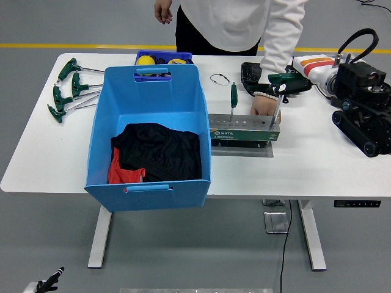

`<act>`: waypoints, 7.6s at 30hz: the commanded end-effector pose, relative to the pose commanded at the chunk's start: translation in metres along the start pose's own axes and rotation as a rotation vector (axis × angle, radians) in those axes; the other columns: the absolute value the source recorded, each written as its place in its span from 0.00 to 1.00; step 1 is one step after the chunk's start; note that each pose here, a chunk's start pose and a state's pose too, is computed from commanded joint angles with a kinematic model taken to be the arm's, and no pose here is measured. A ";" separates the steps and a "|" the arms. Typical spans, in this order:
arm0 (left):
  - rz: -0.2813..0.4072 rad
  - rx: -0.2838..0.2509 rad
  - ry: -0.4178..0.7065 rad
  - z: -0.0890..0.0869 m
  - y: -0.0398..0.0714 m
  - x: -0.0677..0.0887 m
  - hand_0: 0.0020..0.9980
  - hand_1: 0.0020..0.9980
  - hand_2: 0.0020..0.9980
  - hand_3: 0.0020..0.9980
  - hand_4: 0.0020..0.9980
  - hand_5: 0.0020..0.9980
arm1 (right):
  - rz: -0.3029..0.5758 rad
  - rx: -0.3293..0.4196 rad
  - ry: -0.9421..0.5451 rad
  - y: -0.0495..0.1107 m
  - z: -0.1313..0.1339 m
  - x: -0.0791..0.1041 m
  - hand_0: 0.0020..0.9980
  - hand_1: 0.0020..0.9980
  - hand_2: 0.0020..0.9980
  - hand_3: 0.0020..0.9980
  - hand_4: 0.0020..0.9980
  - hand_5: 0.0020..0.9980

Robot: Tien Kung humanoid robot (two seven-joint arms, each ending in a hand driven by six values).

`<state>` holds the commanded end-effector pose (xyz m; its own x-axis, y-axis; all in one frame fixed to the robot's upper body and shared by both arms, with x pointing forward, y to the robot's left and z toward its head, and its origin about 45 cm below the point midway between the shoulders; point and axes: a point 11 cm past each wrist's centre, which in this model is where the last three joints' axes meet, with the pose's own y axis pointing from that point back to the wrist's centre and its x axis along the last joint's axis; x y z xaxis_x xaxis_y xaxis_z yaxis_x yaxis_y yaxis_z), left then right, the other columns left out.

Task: Lift tool from toolbox,place it in box,lift tool from toolbox,place it in box

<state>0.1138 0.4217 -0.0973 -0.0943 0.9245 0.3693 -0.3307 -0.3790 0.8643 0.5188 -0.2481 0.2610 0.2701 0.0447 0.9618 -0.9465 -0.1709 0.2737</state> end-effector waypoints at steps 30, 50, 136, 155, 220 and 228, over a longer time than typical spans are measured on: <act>0.014 0.015 -0.014 -0.004 0.000 0.002 0.73 0.79 0.79 0.77 0.78 0.76 | 0.015 -0.016 -0.029 -0.001 -0.005 -0.010 0.09 0.09 0.14 0.17 1.00 0.89; 0.012 0.014 -0.008 -0.004 0.000 0.001 0.73 0.78 0.78 0.77 0.78 0.75 | 0.044 -0.052 -0.020 0.000 -0.001 -0.009 0.00 0.00 0.03 0.06 1.00 0.72; 0.028 0.045 -0.007 -0.015 0.001 0.006 0.74 0.78 0.79 0.77 0.77 0.76 | 0.328 0.495 -0.019 0.086 -0.200 0.119 0.00 0.00 0.00 0.03 0.91 0.70; 0.028 0.042 -0.005 -0.014 0.001 0.006 0.73 0.78 0.79 0.77 0.77 0.76 | 0.119 0.608 0.185 0.099 -0.246 0.039 0.00 0.00 0.04 0.05 0.92 0.70; 0.044 0.043 0.002 -0.010 0.001 0.006 0.70 0.76 0.78 0.76 0.78 0.76 | 0.152 0.577 0.246 0.029 -0.203 0.002 0.58 0.64 0.73 0.59 1.00 0.69; 0.050 0.018 -0.002 0.006 -0.001 0.005 0.70 0.76 0.78 0.77 0.78 0.76 | 0.104 0.502 0.328 0.011 -0.174 -0.008 0.57 0.60 0.67 0.52 1.00 0.67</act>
<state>0.1192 0.4264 -0.0942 -0.1087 0.9043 0.4129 -0.3090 -0.4255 0.8506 0.4752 -0.0787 0.2568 0.0363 0.2900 0.9563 -0.7445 -0.6306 0.2194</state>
